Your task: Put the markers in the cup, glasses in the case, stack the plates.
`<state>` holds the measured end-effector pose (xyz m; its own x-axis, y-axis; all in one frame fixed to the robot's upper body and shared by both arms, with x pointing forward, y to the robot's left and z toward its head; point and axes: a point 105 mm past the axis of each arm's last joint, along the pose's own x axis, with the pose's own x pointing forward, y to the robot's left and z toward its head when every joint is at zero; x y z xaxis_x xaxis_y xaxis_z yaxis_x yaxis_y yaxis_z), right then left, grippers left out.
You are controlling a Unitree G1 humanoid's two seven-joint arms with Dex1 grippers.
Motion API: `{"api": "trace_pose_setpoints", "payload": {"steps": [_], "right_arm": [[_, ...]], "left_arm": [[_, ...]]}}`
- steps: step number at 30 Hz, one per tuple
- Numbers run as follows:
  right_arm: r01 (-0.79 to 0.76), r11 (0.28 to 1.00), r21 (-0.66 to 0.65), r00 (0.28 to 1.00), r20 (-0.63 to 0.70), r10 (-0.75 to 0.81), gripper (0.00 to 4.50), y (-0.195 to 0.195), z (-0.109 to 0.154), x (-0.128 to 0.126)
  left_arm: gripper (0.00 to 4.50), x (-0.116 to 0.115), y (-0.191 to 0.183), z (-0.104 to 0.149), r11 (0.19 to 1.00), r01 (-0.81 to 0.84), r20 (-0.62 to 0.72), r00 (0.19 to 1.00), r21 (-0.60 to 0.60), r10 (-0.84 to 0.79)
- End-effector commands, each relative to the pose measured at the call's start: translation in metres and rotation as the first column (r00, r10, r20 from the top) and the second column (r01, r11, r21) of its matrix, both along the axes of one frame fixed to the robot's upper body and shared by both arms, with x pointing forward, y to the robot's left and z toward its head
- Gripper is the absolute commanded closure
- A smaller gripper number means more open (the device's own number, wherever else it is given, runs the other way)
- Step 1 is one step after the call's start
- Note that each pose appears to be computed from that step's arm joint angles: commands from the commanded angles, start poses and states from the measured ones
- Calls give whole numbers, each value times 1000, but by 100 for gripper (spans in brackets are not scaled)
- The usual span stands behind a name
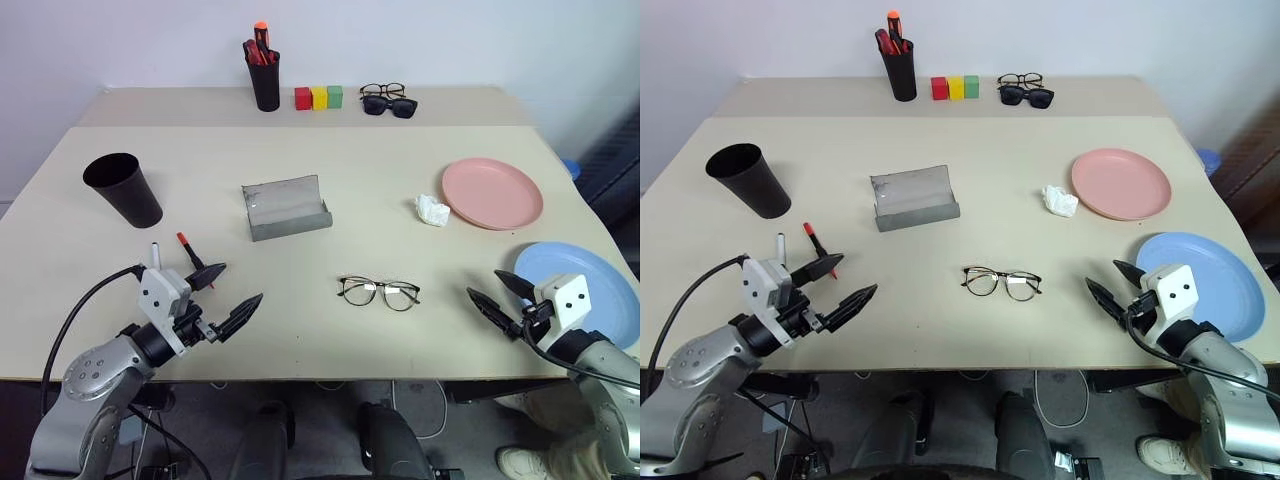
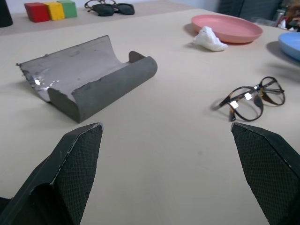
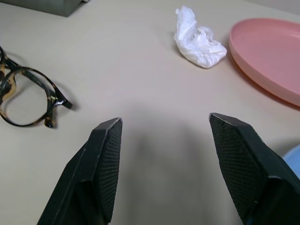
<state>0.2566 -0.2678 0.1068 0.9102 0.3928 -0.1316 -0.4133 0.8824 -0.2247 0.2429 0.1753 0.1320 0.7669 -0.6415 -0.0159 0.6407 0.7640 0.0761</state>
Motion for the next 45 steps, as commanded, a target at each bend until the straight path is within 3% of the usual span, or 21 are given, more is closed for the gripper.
{"api": "trace_pose_setpoints", "payload": {"steps": [1, 26, 30, 33, 38, 42, 45], "right_arm": [[14, 1000, -22, 999, 53, -13, 150, -9, 14, 0], [-29, 999, -21, 998, 61, 30, 150, 3, 13, 12], [-53, 998, -19, 996, 72, 55, 150, 7, 17, 17], [-139, 990, -4, 984, 116, 138, 150, 21, 25, 24], [-398, 918, -1, 898, 204, 389, 150, 66, 51, 39], [-537, 844, -20, 822, 213, 528, 150, 90, 61, 45], [-602, 798, -24, 777, 212, 592, 150, 102, 65, 46]], "left_arm": [[0, -5, -2, 9, 1000, 18, 30, 999, -1, -18], [0, -1, 2, 12, 999, -50, 44, 998, -7, 50], [0, 3, 5, 15, 994, -102, 43, 994, -39, 104], [0, 17, 14, 23, 966, -228, 22, 973, -120, 232], [0, 53, 39, 26, 792, -598, -69, 801, -119, 594], [0, 70, 48, 29, 639, -749, -221, 663, -177, 715], [0, 77, 56, 21, 547, -825, -318, 562, -143, 764]]}}
